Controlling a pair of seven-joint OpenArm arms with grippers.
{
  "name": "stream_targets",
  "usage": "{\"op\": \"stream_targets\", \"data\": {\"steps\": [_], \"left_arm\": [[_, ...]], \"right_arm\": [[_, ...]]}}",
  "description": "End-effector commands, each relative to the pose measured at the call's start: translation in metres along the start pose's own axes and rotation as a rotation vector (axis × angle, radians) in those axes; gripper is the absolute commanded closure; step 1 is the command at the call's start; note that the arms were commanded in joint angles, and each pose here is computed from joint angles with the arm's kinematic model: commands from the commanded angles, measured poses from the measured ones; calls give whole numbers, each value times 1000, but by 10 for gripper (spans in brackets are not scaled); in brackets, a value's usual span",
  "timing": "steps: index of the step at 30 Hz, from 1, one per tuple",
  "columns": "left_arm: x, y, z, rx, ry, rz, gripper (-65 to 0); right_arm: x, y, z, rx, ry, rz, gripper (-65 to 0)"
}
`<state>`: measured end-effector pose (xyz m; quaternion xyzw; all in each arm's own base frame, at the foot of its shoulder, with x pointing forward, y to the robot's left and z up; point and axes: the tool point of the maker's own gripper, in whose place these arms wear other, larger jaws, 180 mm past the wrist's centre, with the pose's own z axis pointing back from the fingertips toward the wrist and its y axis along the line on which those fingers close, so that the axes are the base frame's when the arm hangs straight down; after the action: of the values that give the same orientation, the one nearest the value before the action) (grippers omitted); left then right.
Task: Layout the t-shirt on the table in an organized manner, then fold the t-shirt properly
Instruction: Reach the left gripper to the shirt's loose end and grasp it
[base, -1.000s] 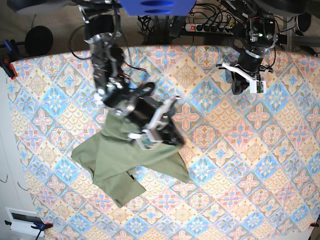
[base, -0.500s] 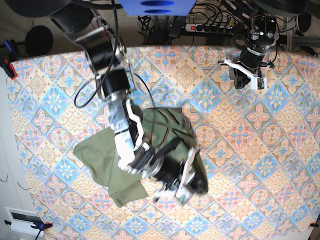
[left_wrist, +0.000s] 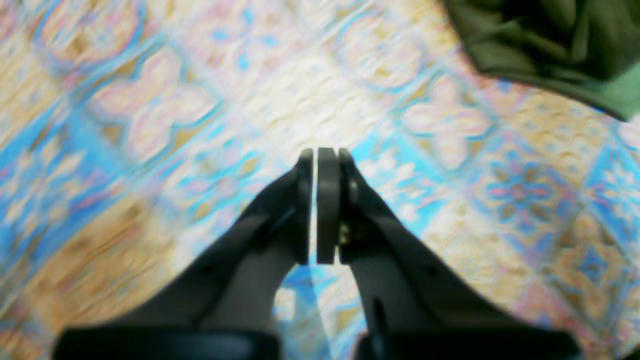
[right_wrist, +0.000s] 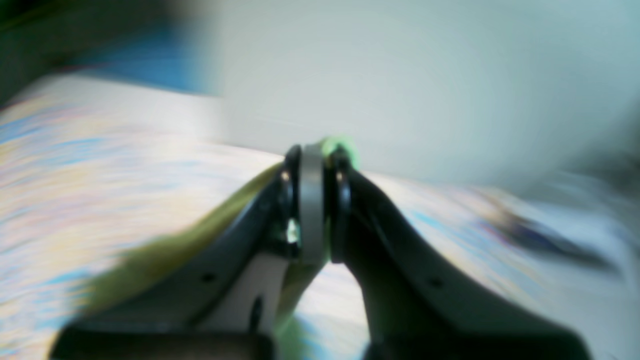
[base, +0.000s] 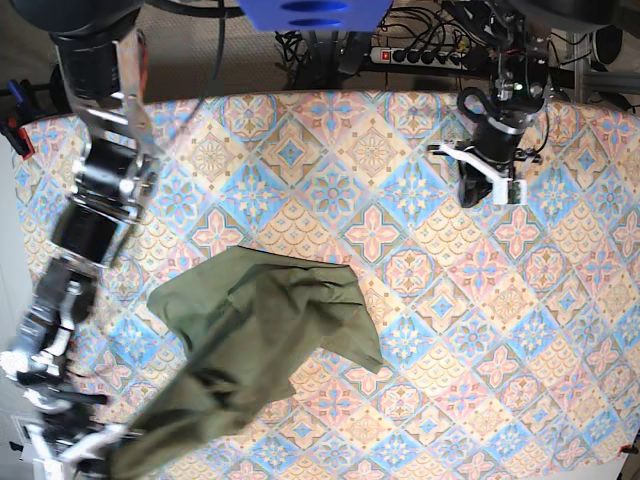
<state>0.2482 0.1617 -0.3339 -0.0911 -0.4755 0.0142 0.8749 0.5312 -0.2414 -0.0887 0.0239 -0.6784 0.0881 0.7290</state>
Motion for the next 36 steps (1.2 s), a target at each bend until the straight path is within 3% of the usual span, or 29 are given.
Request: {"op": "stream_targets", "data": {"steps": [1,5,10,14,17,21,25,36], "left_arm": [[19,-8,-3,-25,-63,-11,-24],[26,-33,-16,-96,-75,-22,-24],[16,-65,-51,-174,-35,-9,-24],[27,-103,-81,-255,-36,-41,-25],[28,-139,-94,-309,-37,-147,-46],[20,-171,-118,-303,-24,-291,-182],[20,-193,-138,-310,-14,-367,-252],[43,-218,-190,-296,34,-390,-253]], "right_arm": [[30,-14,10,-15,-101,2,-9],[12,-74,47,-145,-75,3,-9],[-14,-103,91,-176,-78,-45,-9],[-47,-104,111,-194,-26,-54,-9],[-59,-100,118,-191,-1,-46,-9],[-63,-92,125,-184,10,-14,-9],[-67,-88,129,-180,20,-2,-8],[-60,-74,127,-161,-14,-2,-8]]}}
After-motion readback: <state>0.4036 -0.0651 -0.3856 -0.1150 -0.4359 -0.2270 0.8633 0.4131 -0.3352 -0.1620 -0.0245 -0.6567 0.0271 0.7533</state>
